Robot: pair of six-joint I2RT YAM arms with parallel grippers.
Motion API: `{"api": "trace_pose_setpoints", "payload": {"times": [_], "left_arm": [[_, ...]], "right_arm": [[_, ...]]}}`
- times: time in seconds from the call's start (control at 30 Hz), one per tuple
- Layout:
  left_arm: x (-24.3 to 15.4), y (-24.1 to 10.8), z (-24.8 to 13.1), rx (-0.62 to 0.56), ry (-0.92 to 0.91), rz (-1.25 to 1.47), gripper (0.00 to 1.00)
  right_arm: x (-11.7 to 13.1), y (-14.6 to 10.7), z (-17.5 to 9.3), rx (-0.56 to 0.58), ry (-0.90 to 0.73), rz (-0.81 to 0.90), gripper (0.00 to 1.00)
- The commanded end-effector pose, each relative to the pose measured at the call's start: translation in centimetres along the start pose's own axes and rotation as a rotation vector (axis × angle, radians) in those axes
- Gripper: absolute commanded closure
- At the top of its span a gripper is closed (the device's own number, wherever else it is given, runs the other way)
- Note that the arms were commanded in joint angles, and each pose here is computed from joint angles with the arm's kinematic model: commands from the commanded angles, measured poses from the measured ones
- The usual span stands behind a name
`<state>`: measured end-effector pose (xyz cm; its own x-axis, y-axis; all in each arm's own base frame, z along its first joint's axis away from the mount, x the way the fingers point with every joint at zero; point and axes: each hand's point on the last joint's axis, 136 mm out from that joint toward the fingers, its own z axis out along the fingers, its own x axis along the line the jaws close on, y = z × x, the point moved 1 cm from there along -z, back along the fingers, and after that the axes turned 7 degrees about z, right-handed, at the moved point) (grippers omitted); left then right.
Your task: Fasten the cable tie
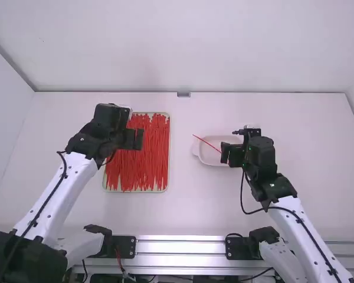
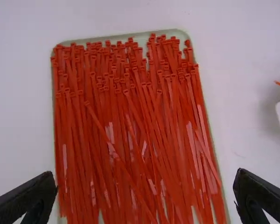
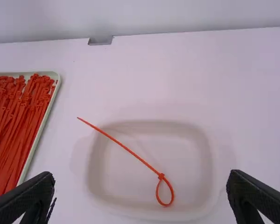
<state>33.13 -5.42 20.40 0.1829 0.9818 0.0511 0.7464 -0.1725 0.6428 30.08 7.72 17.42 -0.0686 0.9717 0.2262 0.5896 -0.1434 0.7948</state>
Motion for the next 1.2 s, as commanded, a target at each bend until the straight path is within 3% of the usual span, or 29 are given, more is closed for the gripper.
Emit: {"api": "trace_pose_setpoints", "payload": {"times": [0.0,0.23,0.5,0.63,1.17], "left_arm": [[0.8,-0.3,-0.2,-0.002,0.027,-0.016,0.01],[2.1,-0.6,-0.8,-0.067,0.024,0.000,0.07],[5.1,-1.3,-2.0,-0.181,0.107,-0.044,0.20],[5.0,-1.5,-2.7,-0.256,0.118,-0.041,0.27],[4.5,-3.5,-5.2,-0.600,0.167,-0.025,0.63]], "right_arm": [[0.3,1.3,-0.3,-0.030,0.004,0.000,0.02],[-1.0,1.5,-1.0,-0.098,0.016,-0.033,0.09],[-5.1,1.3,-2.4,-0.223,-0.089,-0.076,0.22],[-7.2,-0.6,-2.8,-0.233,-0.142,-0.046,0.31],[-8.8,-9.7,-1.6,-0.239,-0.142,-0.047,0.67]]}}
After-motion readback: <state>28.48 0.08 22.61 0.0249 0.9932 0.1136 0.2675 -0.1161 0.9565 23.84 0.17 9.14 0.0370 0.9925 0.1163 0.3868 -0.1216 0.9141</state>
